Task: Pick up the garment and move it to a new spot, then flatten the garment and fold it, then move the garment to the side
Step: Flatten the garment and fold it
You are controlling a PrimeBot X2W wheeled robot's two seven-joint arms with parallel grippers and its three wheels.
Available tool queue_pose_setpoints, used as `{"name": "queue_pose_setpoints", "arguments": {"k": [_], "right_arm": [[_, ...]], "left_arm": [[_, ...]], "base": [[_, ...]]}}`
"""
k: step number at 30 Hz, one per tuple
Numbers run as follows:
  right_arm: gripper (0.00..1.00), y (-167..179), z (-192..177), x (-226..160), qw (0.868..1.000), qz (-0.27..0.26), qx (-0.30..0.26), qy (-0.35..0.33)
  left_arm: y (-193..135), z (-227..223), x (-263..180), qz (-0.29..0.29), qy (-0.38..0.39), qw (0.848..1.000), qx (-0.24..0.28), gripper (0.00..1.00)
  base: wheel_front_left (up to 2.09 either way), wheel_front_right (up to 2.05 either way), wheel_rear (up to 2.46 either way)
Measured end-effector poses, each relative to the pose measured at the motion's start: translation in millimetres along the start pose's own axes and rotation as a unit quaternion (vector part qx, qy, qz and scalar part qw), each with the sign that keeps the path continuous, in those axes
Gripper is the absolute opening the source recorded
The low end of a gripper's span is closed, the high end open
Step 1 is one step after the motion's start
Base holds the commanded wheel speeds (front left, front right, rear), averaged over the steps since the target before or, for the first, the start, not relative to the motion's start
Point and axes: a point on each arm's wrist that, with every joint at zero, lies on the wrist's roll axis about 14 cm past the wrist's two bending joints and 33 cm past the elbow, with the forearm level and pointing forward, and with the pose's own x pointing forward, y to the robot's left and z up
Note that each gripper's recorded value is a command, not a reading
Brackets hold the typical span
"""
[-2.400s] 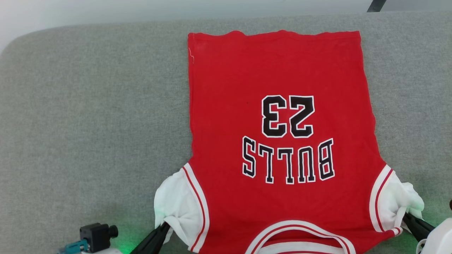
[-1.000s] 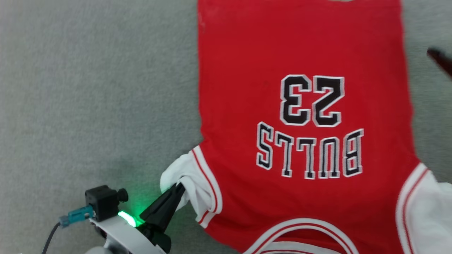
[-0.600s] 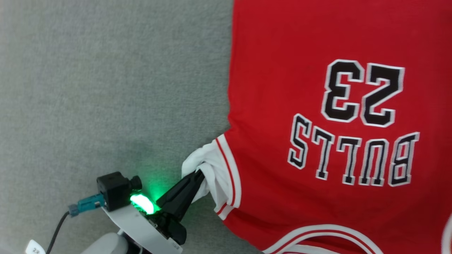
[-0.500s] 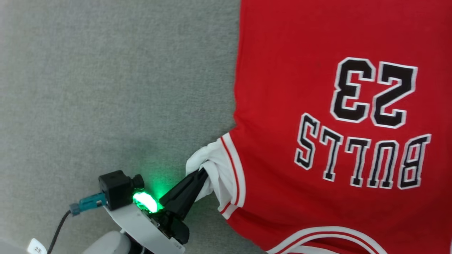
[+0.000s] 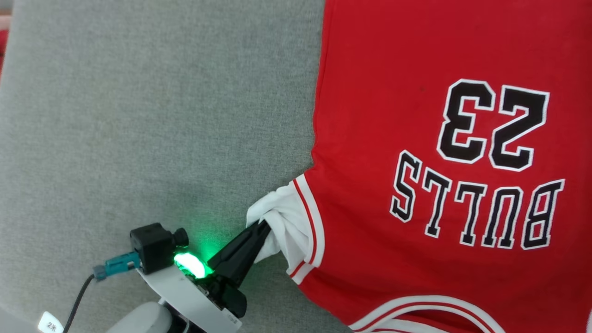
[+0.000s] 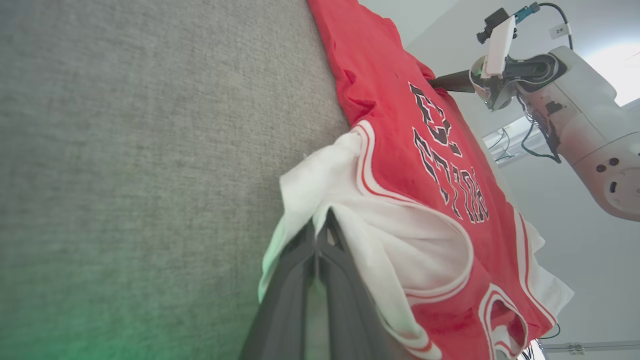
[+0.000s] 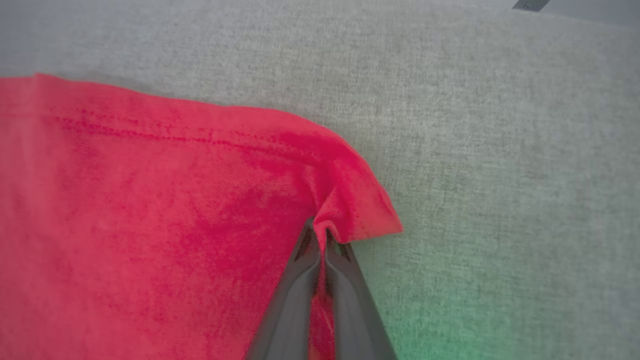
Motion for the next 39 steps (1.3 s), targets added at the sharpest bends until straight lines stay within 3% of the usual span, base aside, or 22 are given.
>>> {"name": "queue_pose_setpoints", "arguments": {"k": [12,21,26,39], "right_arm": [[0.00,-28.5,-50.7,-66.6,1.000,-0.001,-0.007,-0.026],[0.00,-51.0,-125.0,-136.8,1.000,0.000,-0.011,-0.014],[0.00,-34.3,-178.3,-166.8,0.999,0.035,0.013,0.016],[0.00,4.9,-284.6,-216.3,0.994,0.049,0.033,0.094]], "left_arm": [[2.8,18.5,-27.2,0.026,-0.039,0.998,0.028,0.00],[-18.3,27.9,-29.5,-0.006,-0.055,0.997,0.051,0.00],[-29.2,31.1,-22.6,-0.028,-0.053,0.996,0.062,0.00],[-55.6,30.0,0.0,-0.076,-0.037,0.993,0.076,0.00]], "base": [[0.00,0.00,0.00],[0.00,0.00,0.00],[0.00,0.00,0.00],[0.00,0.00,0.00]]}}
